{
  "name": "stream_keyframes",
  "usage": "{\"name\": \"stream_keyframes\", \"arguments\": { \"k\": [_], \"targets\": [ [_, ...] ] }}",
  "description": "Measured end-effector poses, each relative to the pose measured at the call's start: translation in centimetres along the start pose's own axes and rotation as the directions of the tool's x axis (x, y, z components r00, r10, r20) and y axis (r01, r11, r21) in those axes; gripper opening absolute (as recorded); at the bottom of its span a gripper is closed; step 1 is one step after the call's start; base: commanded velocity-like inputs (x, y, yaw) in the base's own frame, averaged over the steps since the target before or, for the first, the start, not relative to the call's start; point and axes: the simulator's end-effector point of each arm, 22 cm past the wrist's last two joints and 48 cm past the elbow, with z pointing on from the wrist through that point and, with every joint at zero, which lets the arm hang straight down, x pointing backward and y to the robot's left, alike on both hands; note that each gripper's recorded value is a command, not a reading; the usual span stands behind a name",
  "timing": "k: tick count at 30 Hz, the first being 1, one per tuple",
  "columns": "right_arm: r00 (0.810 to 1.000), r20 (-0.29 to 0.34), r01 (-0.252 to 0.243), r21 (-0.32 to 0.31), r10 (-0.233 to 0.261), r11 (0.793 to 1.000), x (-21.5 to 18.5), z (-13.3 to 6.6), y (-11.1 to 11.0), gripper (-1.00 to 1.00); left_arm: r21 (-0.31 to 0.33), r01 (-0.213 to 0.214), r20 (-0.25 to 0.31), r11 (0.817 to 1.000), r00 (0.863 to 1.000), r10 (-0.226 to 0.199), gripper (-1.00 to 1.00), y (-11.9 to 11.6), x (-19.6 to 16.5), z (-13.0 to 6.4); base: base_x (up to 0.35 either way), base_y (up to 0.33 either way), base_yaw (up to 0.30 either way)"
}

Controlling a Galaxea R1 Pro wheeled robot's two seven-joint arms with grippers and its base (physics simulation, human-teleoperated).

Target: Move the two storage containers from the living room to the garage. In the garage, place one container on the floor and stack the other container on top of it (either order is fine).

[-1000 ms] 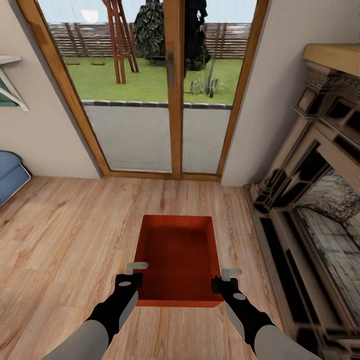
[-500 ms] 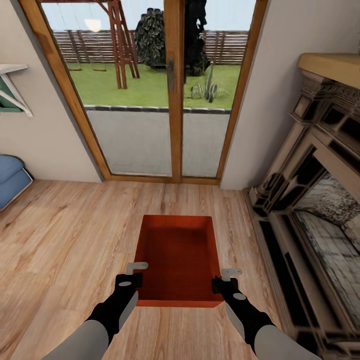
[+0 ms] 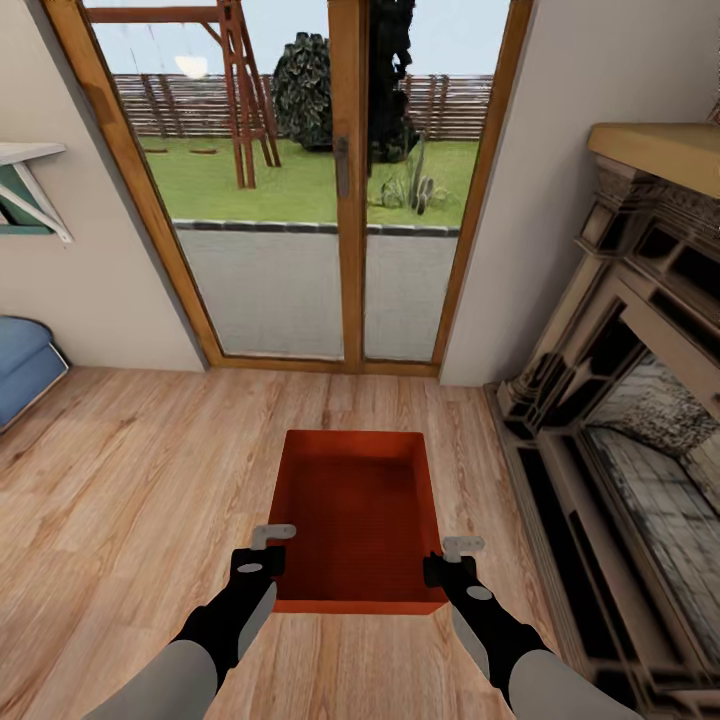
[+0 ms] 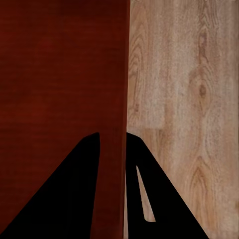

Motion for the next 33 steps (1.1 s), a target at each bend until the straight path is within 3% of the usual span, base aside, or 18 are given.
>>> {"name": "stream_keyframes", "arguments": {
  "k": [33],
  "targets": [
    [0.999, 0.053, 0.003, 0.001, -0.003, 1.0, -2.9, -1.1, 0.0, -1.0, -0.002, 0.012, 0.052, 1.0, 0.999, -0.012, -1.0, 0.2, -2.7, -1.5, 0.0, 0.0, 0.0]
  ]
}}
